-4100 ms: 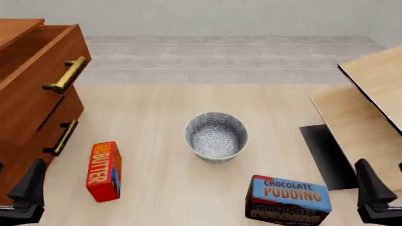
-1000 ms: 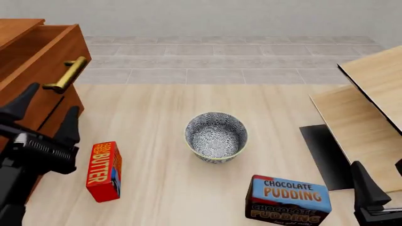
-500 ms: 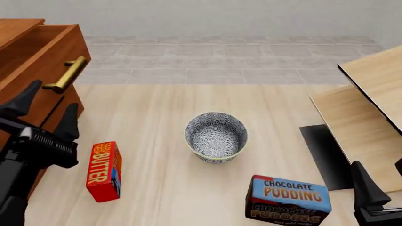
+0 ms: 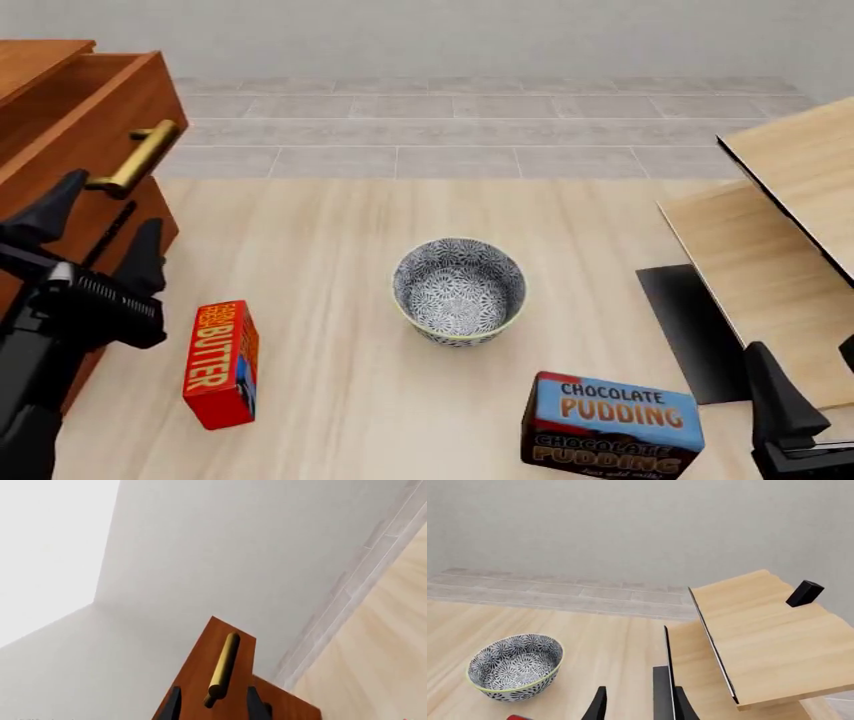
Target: Close the top drawer of the cabinet.
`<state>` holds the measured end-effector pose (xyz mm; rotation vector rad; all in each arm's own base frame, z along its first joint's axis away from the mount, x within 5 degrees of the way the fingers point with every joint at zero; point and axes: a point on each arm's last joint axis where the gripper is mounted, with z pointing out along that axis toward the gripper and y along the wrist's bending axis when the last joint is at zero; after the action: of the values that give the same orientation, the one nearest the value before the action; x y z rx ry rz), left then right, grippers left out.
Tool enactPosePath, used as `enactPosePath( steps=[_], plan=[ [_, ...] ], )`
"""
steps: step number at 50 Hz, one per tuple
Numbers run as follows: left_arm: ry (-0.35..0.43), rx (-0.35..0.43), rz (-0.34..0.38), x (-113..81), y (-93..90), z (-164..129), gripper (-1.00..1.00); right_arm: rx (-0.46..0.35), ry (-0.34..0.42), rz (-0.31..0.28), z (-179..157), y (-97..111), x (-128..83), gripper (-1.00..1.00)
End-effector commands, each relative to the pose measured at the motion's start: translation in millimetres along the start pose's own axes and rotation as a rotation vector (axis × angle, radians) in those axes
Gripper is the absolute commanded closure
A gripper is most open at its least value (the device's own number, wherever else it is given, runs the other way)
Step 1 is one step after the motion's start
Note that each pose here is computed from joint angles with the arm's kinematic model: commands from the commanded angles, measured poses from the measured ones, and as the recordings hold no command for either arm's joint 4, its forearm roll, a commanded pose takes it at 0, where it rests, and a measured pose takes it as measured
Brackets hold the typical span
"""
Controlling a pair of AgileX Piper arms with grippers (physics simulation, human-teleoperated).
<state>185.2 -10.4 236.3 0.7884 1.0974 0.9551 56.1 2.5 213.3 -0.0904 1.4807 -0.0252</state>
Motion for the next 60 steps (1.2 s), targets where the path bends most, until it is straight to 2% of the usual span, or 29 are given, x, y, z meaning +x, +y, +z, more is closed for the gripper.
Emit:
enactPosePath(
  steps=[1, 60],
  plan=[
    [0.047, -0.023, 0.008, 8.4, 3.4, 3.2, -1.00, -0.001, -0.002, -0.004, 0.0, 0.0, -0.1, -1.00],
    [0.084, -0.040, 0.006, 15.3, 6.7, -0.7, -1.00, -0.003, 0.001, -0.026, 0.0, 0.2, 0.2, -1.00]
  ],
)
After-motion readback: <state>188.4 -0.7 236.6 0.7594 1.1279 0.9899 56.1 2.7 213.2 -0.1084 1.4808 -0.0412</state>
